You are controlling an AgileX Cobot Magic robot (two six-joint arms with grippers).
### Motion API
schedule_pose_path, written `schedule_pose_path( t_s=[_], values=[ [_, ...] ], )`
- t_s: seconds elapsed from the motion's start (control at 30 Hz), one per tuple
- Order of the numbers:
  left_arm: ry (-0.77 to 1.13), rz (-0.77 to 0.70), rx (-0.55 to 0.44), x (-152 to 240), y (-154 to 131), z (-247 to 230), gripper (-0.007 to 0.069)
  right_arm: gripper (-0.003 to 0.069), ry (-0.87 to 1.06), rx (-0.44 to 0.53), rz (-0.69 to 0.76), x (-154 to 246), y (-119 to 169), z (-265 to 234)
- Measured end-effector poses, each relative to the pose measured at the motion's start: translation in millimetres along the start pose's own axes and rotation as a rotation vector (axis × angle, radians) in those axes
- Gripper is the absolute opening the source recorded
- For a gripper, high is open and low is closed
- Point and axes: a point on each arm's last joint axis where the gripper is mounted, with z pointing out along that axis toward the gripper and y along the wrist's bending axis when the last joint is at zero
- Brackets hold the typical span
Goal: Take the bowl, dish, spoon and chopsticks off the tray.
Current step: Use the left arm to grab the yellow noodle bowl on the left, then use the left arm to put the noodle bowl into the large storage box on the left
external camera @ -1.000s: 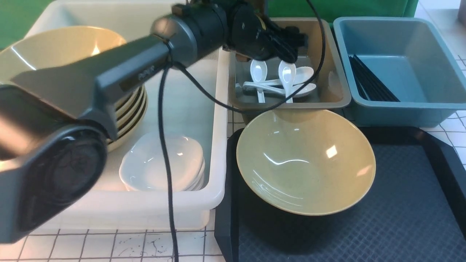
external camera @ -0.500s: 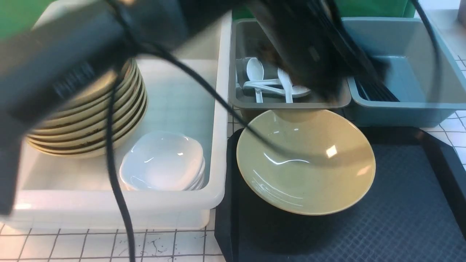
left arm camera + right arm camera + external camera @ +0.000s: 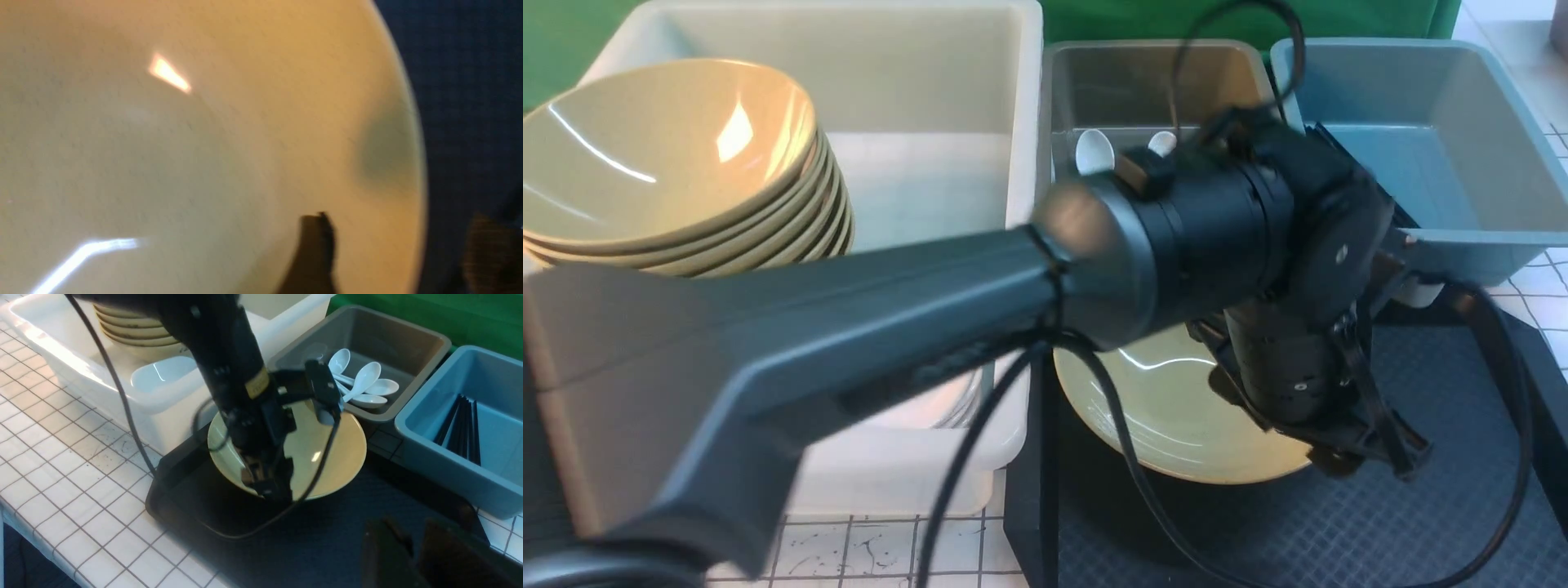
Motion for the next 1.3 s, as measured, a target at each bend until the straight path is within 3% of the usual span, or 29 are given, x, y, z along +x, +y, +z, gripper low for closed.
schedule_pose_path(
  t_s=[0.1, 0.23, 0.4, 0.63, 0.7, 0.83, 0.93, 1.07, 1.2, 1.3],
  values=[
    [0.018, 0.018, -0.041, 0.8, 8.4, 23.9, 0.0563, 0.0144, 0.0, -0.001, -0.014, 0.0, 0.1, 0.0],
    [0.067, 0.035, -0.075, 6.1, 15.0, 53.2, 0.0566, 0.0146, 0.0, 0.0, -0.025, 0.0, 0.0, 0.0],
    [0.071, 0.049, -0.096, 5.3, 10.1, 55.4, 0.0319, 0.0147, 0.0, 0.0, -0.031, 0.0, 0.0, 0.0],
    [0.053, 0.063, -0.087, -1.0, -2.9, 18.1, 0.0133, 0.0148, 0.0, 0.0, -0.048, 0.0, 0.0, 0.0],
    [0.011, 0.066, -0.048, -2.8, -20.3, -5.5, 0.0036, 0.0148, 0.0, 0.0, -0.048, 0.0, 0.0, 0.0],
    [-0.065, 0.069, 0.038, -2.8, -48.3, -45.0, 0.0018, 0.0151, 0.0, 0.0, -0.048, 0.0, 0.0, 0.0],
    [-0.127, 0.075, 0.057, -0.8, -53.7, -80.6, 0.0016, 0.0152, -0.003, 0.0, -0.048, -0.3, 0.0, 0.0],
    [-0.241, 0.09, 0.008, 2.0, -44.0, -130.5, 0.0016, 0.0152, -0.004, 0.0, -0.033, -0.4, 0.0, 0.0],
    [-0.333, 0.082, -0.122, 13.6, -24.9, -185.0, 0.0016, 0.0152, -0.036, -0.005, -0.026, -3.5, 0.6, 0.2],
    [-0.339, 0.017, -0.312, 31.0, 9.6, -224.9, 0.0016, 0.0152, -0.08, -0.014, -0.029, -10.6, 2.5, 3.3]
  ],
)
